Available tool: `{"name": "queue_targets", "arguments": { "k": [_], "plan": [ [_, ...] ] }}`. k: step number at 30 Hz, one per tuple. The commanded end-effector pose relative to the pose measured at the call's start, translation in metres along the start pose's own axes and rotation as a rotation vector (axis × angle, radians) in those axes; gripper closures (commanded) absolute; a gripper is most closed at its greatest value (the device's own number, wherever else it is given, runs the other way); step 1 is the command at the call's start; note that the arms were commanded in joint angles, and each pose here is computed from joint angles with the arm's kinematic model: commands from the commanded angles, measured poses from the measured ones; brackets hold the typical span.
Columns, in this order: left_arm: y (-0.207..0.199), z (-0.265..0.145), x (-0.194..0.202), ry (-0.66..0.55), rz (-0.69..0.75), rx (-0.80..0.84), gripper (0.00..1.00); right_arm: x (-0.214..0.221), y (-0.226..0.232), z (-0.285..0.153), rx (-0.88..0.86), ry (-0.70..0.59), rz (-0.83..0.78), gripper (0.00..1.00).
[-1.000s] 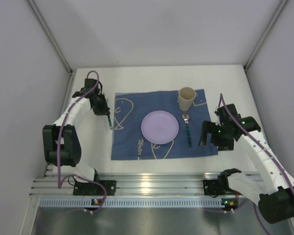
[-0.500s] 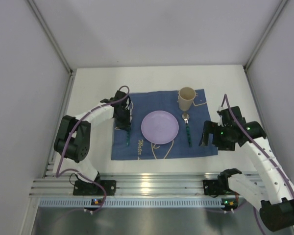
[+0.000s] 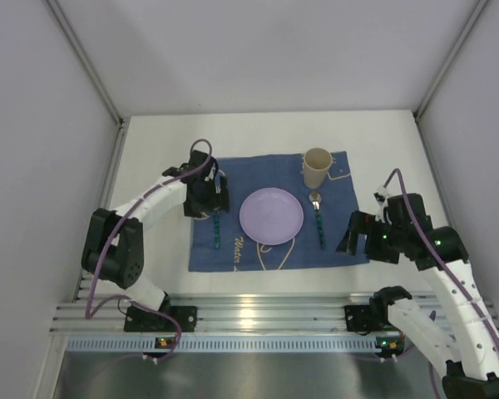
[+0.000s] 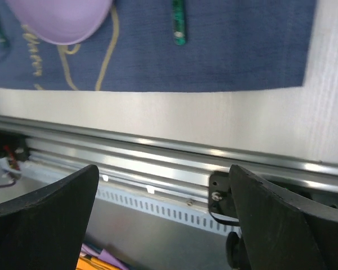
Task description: Set the dinner table for one person
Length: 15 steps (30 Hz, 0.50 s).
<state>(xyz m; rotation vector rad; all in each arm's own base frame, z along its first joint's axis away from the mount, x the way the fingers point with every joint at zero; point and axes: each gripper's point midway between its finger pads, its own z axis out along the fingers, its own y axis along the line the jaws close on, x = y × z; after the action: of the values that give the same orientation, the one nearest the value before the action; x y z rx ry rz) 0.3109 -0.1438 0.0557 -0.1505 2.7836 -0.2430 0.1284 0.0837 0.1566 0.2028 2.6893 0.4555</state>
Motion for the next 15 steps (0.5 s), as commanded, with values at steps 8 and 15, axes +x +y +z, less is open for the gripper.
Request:
{"name": "queue_targets", "arguments": {
  "k": [8,15],
  "plan": [
    [-0.055,-0.207,-0.04,-0.793,0.097,0.275,0.01,-0.038,0.061,-0.119,-0.453,-0.641,-0.052,0.0],
    [-0.013,-0.246,-0.023,-1.05,-0.004,0.331,0.01,0.001,0.042,-0.087,-0.459,-0.55,0.06,0.0]
  ]
}}
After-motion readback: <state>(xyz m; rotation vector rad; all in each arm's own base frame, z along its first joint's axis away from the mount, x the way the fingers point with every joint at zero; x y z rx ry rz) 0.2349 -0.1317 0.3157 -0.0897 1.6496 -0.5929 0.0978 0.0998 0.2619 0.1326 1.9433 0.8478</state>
